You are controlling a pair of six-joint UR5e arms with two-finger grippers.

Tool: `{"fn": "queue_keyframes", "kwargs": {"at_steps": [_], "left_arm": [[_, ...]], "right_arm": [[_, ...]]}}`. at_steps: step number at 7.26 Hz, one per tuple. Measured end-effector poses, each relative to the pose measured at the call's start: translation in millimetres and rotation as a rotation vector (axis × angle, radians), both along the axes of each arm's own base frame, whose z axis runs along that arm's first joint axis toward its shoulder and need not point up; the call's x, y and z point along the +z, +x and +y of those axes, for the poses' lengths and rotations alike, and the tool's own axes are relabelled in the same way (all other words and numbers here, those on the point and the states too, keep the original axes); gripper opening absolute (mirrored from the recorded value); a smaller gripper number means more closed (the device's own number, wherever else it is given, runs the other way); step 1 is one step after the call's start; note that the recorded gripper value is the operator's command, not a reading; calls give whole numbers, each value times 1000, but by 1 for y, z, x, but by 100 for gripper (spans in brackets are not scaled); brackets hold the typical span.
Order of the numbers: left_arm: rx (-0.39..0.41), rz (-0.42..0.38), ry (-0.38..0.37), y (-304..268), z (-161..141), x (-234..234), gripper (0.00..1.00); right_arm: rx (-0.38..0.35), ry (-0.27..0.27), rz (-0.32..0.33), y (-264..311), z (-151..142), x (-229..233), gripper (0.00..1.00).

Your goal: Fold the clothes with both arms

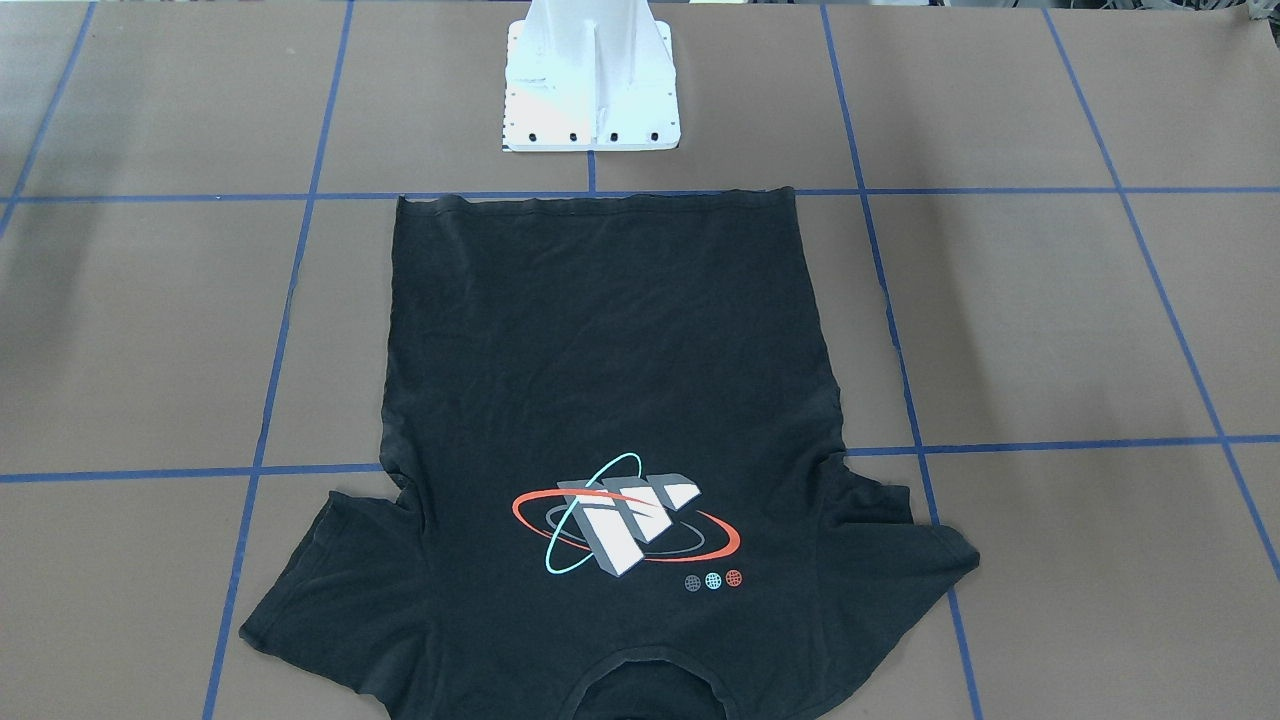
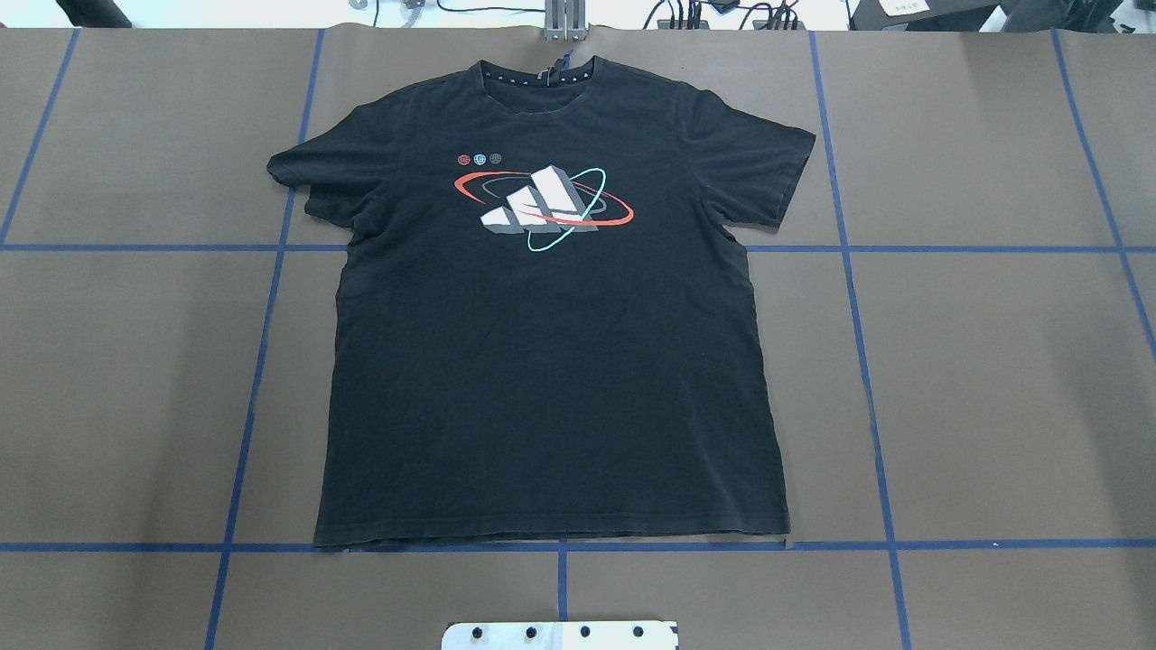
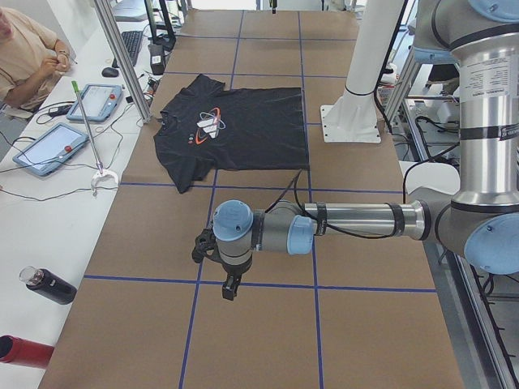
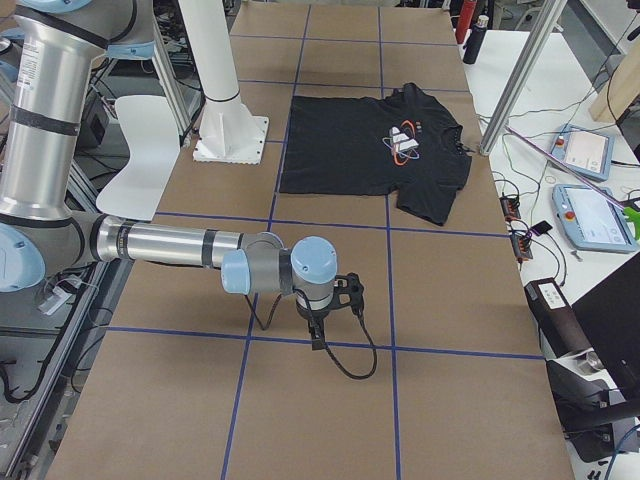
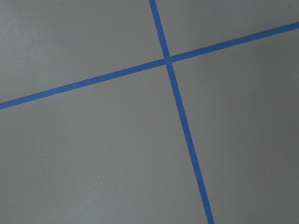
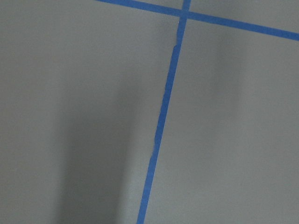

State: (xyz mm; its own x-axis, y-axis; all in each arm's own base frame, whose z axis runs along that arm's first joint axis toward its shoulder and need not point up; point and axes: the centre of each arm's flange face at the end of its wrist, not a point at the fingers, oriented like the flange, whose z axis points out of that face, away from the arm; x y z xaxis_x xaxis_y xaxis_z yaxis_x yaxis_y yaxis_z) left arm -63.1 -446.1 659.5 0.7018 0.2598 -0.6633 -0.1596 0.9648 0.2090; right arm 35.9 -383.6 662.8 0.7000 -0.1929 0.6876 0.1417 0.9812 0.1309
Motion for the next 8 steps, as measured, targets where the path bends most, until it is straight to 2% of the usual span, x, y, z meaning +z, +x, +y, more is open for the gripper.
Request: {"fn": "queue_keyframes", "kwargs": {"at_steps": [2,4,6,8], "left_arm": [[1,0,13,0,-1,-2,100],[2,-1,59,0,-4,-9,100],[0,0,149,0,-9,-20,100],[-1,-1,270,0,-14,-32,100]], "right_arm": [[0,0,1,0,0,0,100],[0,2,0,0,-1,-1,100],[0,23,-2,-1,-11,-8,100],[1,58,-13,-3,-29,-24,100]]}}
